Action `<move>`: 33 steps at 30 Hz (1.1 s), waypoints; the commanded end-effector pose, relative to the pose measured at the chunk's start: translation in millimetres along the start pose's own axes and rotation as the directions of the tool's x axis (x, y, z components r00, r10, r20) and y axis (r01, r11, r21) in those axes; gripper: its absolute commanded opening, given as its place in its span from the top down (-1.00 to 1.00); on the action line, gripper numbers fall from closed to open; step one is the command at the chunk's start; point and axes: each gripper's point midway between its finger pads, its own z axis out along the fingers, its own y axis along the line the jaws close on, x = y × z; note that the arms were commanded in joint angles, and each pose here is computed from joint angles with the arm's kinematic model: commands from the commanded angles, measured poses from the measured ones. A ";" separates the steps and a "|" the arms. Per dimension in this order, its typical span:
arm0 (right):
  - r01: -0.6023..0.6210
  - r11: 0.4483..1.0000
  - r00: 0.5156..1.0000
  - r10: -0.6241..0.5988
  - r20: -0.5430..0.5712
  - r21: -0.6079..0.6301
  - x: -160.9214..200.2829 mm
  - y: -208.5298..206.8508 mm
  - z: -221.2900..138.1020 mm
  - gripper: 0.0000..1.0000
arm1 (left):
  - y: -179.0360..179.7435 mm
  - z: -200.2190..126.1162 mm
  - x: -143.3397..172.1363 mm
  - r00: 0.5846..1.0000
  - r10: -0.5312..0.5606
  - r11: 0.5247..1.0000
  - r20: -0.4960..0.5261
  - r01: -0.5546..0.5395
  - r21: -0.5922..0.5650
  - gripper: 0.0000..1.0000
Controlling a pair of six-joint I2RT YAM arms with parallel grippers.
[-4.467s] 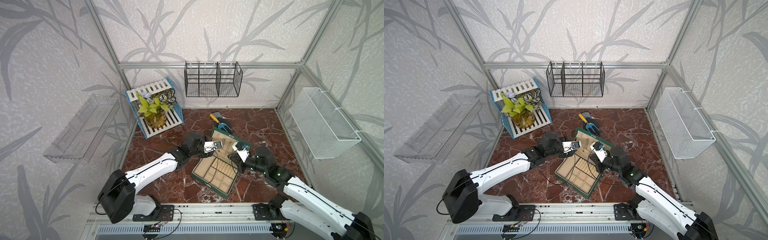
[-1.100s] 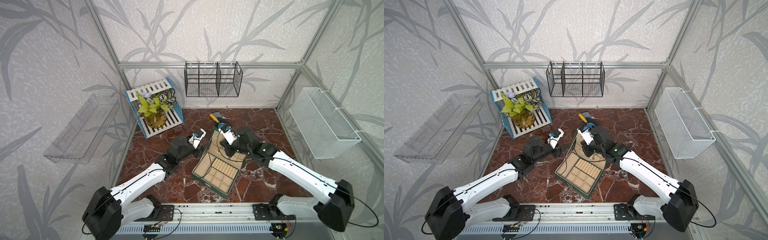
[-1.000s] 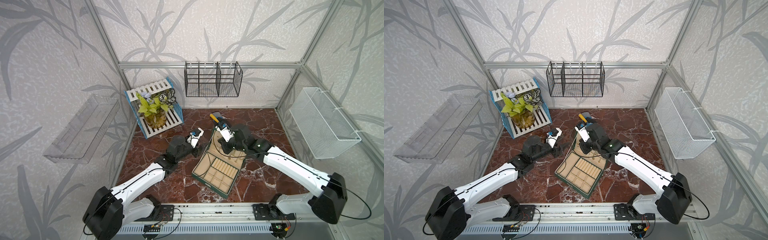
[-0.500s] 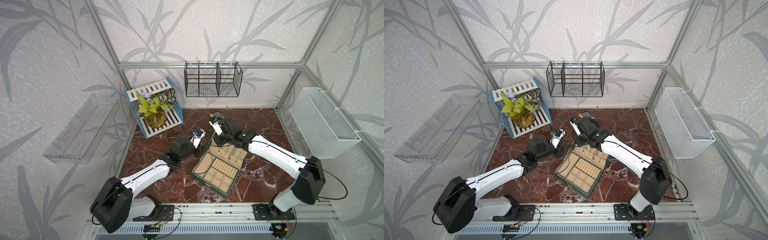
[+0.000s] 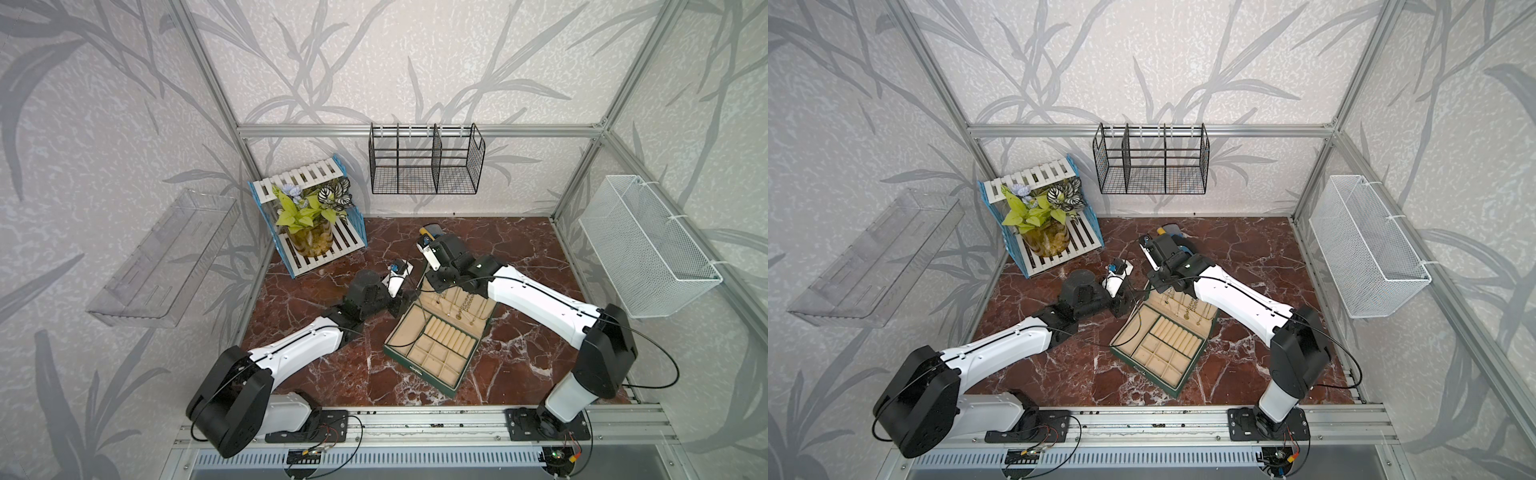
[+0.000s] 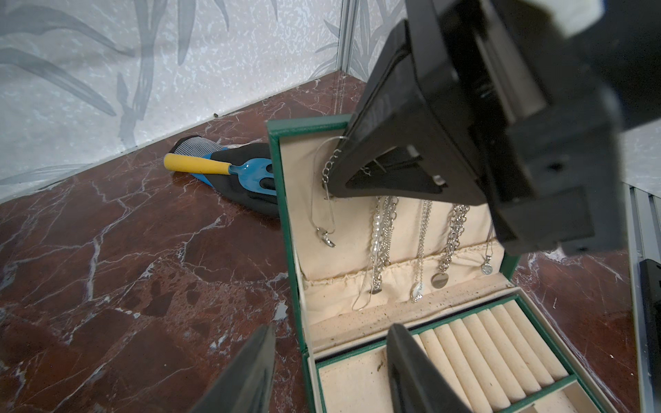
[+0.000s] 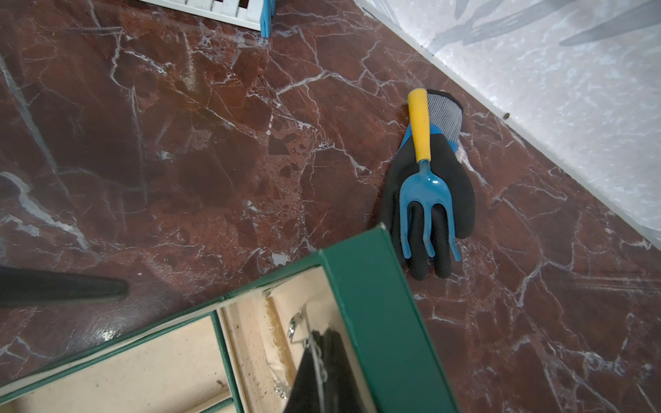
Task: Put jewelry chain into jewelry box
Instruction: Hang the necklace on the jewelry box clasp.
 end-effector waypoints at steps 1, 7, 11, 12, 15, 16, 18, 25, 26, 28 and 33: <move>0.013 0.999 1.000 -0.013 -0.005 0.043 -4.1 -5.7 -1.4 0.96 | 1.6 0.7 -16.8 0.999 0.011 1.000 0.039 -0.011 -0.002 -0.06; 0.014 0.998 1.000 -0.013 -0.009 0.054 -4.4 -6.2 2.3 0.88 | 2.3 0.9 -16.1 0.999 0.014 1.000 0.037 -0.014 -0.004 -0.06; 0.010 0.997 1.000 -0.009 -0.013 0.078 -4.7 -9.5 3.2 0.84 | 1.6 0.4 -16.3 0.999 0.014 1.000 0.037 -0.014 -0.002 -0.06; 0.007 0.997 1.000 -0.006 -0.011 0.082 -5.0 -10.1 2.8 0.82 | 1.7 0.2 -16.2 0.999 0.015 1.000 0.036 -0.015 -0.002 -0.06; 0.003 0.996 1.000 -0.002 -0.010 0.089 -4.6 -11.2 2.4 0.73 | 1.5 -0.5 -16.6 0.999 0.015 1.000 0.037 -0.015 -0.003 -0.06; 0.000 0.996 1.000 0.001 -0.009 0.091 -4.5 -11.7 1.8 0.71 | 1.5 -0.9 -16.9 0.999 0.015 1.000 0.038 -0.015 -0.003 -0.06; -0.005 0.995 1.000 0.006 -0.010 0.096 -3.5 -12.5 1.7 0.68 | 1.6 -0.7 -16.7 0.999 0.015 1.000 0.036 -0.015 -0.003 -0.06; -0.047 0.995 0.999 0.046 0.013 0.083 -3.1 -13.1 -9.2 0.65 | 1.9 -2.5 -18.6 0.999 0.012 1.000 0.042 -0.012 -0.007 -0.06; -0.057 0.996 0.998 0.055 0.026 0.069 -4.6 -11.9 -13.8 0.64 | 2.0 -3.0 -19.0 0.999 0.012 1.000 0.044 -0.011 -0.008 -0.06; -0.070 0.997 0.996 0.069 0.062 0.023 -9.1 -7.9 -27.7 0.55 | 0.9 -5.2 -21.7 0.998 0.017 1.000 0.059 -0.016 -0.006 -0.07; -0.063 0.987 0.980 0.090 0.179 -0.148 -17.8 9.5 -73.7 0.09 | -4.5 -10.4 -27.7 0.994 0.026 1.000 0.105 -0.028 0.013 -0.09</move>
